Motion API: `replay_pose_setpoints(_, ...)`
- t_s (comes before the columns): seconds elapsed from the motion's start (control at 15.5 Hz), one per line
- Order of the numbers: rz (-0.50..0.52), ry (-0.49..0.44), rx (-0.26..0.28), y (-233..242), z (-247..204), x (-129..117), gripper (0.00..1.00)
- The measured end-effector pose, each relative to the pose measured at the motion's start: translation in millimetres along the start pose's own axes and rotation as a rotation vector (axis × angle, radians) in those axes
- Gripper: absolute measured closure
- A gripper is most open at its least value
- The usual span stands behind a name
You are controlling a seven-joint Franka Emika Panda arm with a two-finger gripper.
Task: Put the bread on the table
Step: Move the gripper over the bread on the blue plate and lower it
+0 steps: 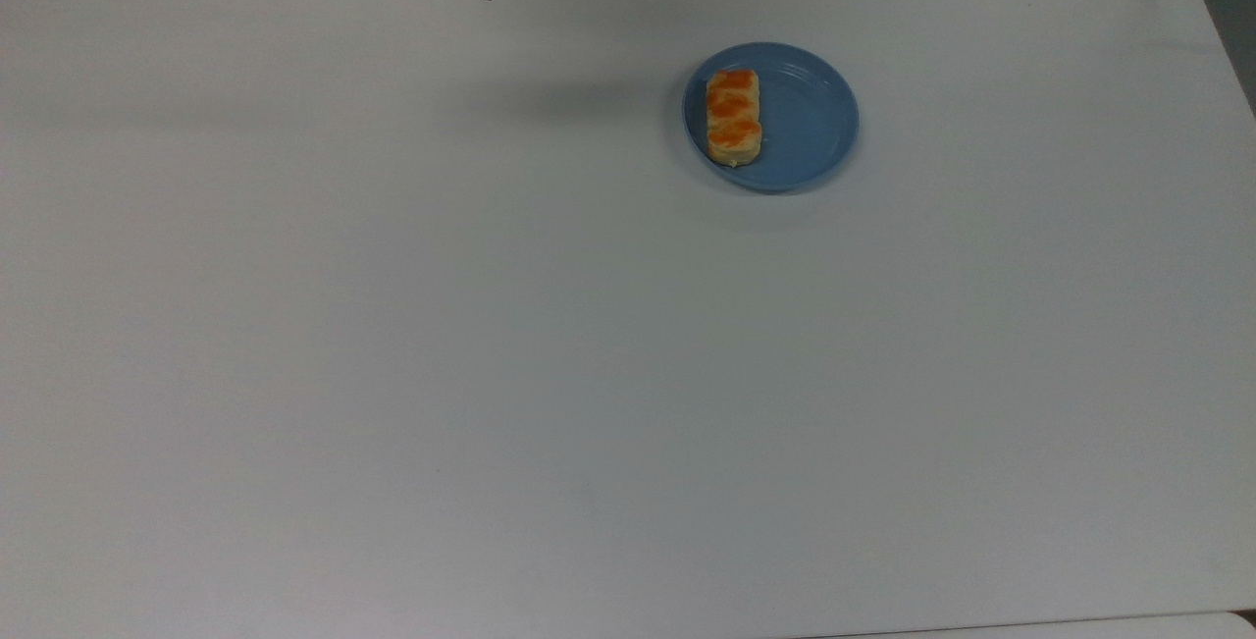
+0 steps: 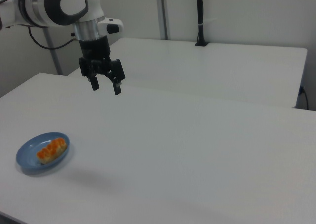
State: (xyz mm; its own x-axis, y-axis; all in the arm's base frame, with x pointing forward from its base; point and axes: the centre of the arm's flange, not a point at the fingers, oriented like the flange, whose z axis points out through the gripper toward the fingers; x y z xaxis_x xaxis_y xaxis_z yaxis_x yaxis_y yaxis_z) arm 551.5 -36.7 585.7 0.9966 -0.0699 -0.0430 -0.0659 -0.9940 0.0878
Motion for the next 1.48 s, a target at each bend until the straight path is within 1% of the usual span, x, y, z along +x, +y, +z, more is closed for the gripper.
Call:
replay_pose_setpoints(0.39,-0.011,-0.001,0.028,-10,-1,0,0.0)
replay_pose_setpoints(0.64,-0.023,0.0,0.033,-17,-1,0,0.0)
replay_pose_setpoints(0.77,-0.05,0.002,0.038,-33,-3,-1,0.0)
replay_pose_setpoints(0.84,-0.07,0.003,0.042,-51,-4,-3,0.0)
replay_pose_setpoints(0.97,-0.087,0.0,0.047,-107,-6,-10,0.0)
replay_pose_setpoints(1.1,-0.103,-0.029,0.06,-161,4,-22,0.0)
replay_pose_setpoints(1.16,-0.11,-0.05,0.058,-190,14,-30,0.0)
replay_pose_setpoints(1.22,-0.113,-0.074,0.044,-227,35,-41,0.0)
replay_pose_setpoints(1.35,-0.109,-0.089,0.027,-270,73,-53,0.0)
replay_pose_setpoints(1.48,-0.104,-0.101,0.012,-301,118,-62,0.0)
